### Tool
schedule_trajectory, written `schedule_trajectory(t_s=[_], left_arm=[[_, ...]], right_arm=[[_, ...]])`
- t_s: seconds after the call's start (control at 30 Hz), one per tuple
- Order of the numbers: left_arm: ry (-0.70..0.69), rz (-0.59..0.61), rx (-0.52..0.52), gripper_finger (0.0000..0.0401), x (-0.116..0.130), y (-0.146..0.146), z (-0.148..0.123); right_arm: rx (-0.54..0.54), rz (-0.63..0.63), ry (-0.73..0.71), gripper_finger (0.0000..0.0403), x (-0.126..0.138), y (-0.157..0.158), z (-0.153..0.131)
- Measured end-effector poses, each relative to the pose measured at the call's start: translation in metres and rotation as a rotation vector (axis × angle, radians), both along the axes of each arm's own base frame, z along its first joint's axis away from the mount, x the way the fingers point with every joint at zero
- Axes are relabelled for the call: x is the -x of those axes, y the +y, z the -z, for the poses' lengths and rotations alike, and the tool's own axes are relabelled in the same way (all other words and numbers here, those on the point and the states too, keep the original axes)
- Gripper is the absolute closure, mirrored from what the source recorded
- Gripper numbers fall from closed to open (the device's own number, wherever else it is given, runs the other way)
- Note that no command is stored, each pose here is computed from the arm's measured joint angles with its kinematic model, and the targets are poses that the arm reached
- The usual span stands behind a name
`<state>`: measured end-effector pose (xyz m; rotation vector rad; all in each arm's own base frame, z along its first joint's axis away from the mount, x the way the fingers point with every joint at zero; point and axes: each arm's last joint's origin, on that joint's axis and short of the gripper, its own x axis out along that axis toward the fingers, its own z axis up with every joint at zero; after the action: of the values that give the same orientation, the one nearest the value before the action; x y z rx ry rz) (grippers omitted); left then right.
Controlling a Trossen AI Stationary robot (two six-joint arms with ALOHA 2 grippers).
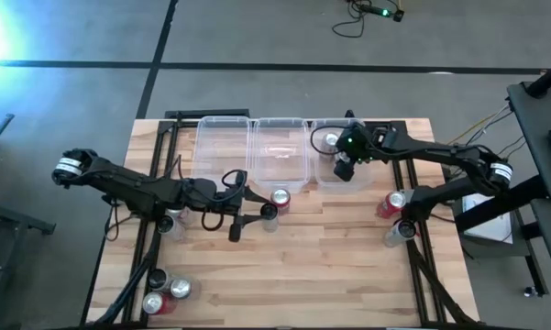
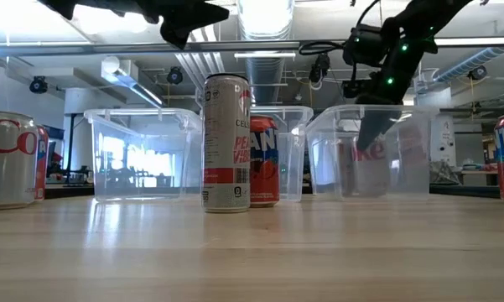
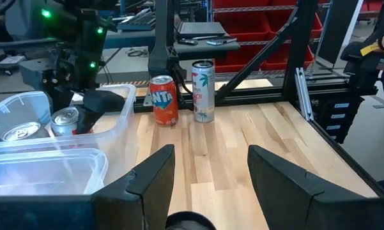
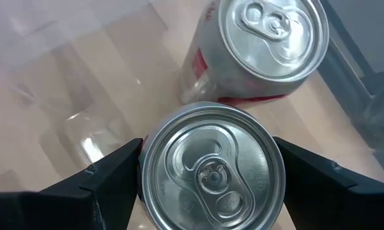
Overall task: Sort soda cans
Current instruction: Put the top right red silver soda can into the right transparent bin
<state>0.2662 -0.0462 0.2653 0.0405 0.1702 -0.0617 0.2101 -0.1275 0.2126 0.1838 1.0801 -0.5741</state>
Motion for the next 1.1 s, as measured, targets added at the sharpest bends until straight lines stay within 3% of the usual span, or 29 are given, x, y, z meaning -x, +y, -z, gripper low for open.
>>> schedule_trajectory(t_s=[0.2, 0.4, 0.67, 0.83, 1.1], left_arm=[[-0.003, -0.001, 0.018, 0.0218, 0.006, 0.001, -0.005], [-0.002, -0.001, 0.023, 0.0218, 0.006, 0.001, -0.005], [-0.002, -0.003, 0.034, 0.0218, 0.006, 0.001, -0.005], [-0.001, -0.003, 0.038, 0.0218, 0.005, 0.001, -0.005], [-0.002, -0.003, 0.033, 0.0218, 0.005, 0.001, -0.005]], right_arm=[[0.002, 0.007, 0.007, 0.0094, -0.002, -0.001, 0.002], [-0.007, -0.019, -0.012, 0.0057, 0.002, 0.002, -0.006], [0.015, -0.085, -0.051, 0.0036, 0.016, 0.011, -0.076], [-0.024, -0.142, 0.069, 0.0035, 0.042, 0.027, -0.101], [-0.013, -0.095, 0.221, 0.0035, 0.067, 0.038, -0.091]])
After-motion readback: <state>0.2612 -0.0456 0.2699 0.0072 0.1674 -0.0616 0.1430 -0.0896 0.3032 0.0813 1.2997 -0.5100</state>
